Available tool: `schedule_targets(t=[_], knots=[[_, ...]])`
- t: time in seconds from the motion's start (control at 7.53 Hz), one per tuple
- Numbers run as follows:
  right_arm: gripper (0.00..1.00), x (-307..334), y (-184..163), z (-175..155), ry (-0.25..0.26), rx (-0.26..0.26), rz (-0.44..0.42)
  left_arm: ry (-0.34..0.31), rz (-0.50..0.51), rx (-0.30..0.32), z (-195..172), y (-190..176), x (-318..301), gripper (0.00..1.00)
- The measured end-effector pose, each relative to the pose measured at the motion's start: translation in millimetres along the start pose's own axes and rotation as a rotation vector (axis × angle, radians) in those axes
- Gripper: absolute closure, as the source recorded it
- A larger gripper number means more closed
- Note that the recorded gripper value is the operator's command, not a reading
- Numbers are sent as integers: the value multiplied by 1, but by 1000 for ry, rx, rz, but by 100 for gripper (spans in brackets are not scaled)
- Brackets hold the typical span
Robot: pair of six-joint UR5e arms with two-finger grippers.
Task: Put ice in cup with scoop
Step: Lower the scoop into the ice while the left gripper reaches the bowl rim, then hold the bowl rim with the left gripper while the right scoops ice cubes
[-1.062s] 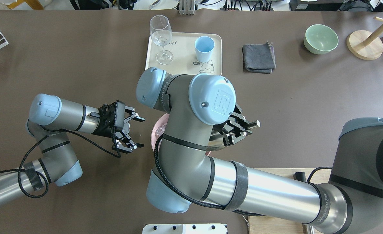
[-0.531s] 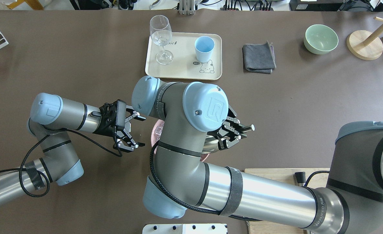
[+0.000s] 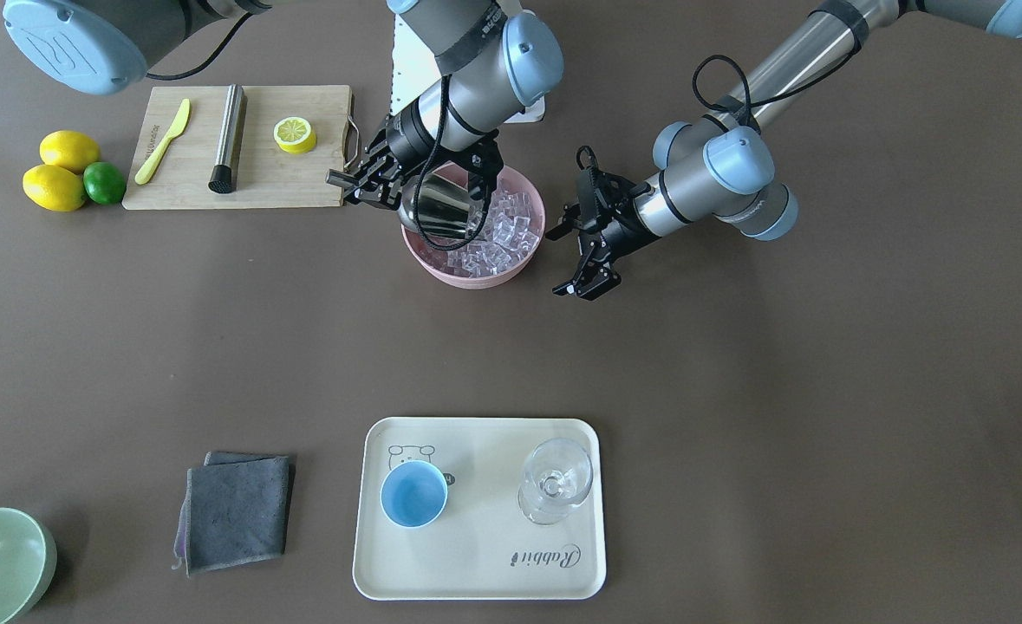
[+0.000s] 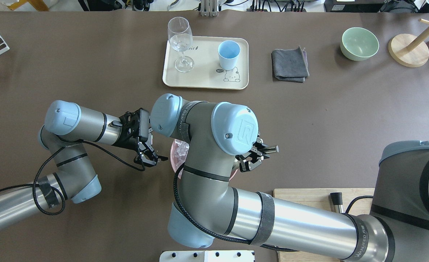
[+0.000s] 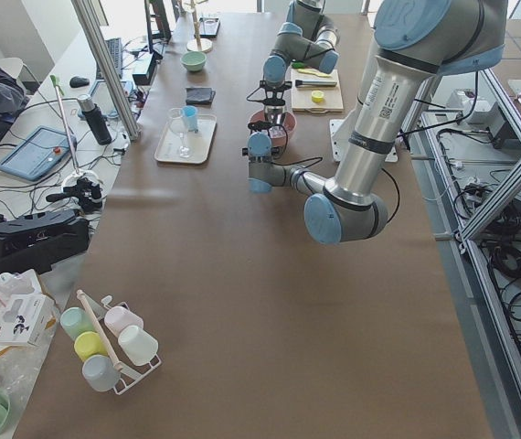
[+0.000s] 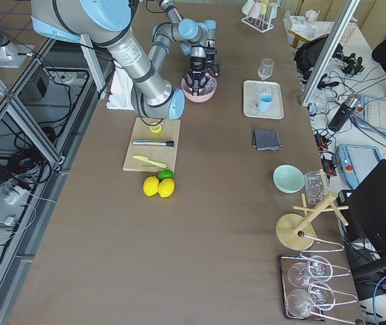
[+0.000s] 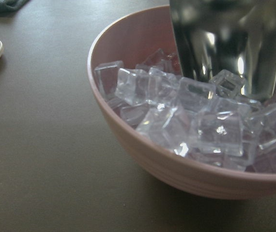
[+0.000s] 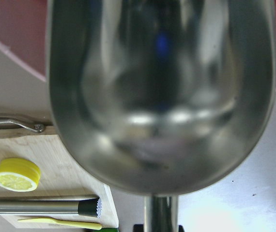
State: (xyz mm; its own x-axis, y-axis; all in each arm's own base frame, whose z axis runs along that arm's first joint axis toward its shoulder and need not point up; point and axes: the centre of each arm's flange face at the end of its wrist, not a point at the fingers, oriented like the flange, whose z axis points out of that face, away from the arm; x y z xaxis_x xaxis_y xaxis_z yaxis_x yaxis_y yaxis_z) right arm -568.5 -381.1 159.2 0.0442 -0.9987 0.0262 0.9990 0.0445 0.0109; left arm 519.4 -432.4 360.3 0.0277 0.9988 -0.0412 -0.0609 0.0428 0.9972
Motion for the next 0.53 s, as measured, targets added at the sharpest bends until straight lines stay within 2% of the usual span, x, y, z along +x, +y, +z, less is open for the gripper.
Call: schedule_targets(t=[0.53], knots=[[100,-1,-4,3,9,78,68,35,0,-4,20,-11,13,2]])
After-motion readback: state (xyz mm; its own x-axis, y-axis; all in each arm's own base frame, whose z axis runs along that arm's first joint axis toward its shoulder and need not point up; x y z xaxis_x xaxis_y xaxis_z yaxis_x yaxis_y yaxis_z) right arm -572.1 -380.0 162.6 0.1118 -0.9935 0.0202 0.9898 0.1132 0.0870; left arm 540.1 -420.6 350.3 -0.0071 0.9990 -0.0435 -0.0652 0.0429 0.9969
